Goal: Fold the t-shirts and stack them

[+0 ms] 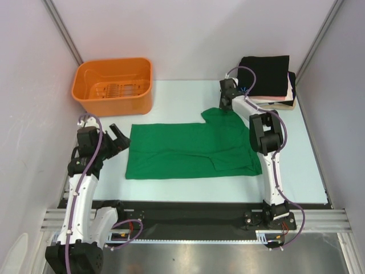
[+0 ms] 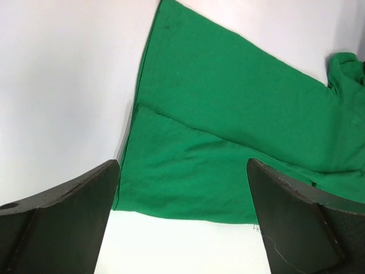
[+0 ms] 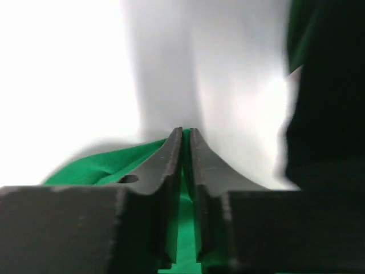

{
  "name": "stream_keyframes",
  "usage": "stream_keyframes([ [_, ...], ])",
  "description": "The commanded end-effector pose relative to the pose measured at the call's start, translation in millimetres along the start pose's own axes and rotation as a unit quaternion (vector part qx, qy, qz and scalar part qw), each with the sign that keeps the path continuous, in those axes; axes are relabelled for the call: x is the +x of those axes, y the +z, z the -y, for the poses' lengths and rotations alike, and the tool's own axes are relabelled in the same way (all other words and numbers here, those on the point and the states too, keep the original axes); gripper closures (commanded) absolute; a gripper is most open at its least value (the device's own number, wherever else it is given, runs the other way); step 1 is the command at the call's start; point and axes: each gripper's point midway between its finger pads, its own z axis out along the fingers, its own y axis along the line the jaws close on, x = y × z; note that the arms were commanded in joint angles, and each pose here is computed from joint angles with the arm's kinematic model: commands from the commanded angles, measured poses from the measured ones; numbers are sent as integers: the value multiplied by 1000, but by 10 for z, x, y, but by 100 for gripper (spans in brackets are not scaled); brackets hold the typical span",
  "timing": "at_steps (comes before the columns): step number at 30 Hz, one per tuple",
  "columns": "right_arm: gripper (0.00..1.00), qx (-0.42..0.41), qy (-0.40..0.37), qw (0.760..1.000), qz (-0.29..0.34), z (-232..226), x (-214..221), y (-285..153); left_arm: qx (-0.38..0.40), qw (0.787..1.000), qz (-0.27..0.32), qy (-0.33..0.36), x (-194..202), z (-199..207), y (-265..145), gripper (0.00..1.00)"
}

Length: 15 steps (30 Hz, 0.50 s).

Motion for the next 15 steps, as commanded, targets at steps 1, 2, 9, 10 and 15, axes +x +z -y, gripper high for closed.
stream_keyframes([
  [1,89,-8,-7,1000,15,-279,-83,-366,6,1000,13,9,-68,3,3,0],
  [2,95,-7,-12,1000,18,-337,-87,-420,6,1000,15,8,-71,-3,3,0],
  [9,100,46,-32,998,35,-444,-99,-784,0,1000,17,8,-75,-19,-2,0],
  [10,100,51,-34,998,36,-454,-83,-823,-2,1000,17,7,-75,-27,-2,0],
  [15,100,45,-45,997,44,-533,-93,-997,-2,1000,23,8,-87,-28,-16,0],
])
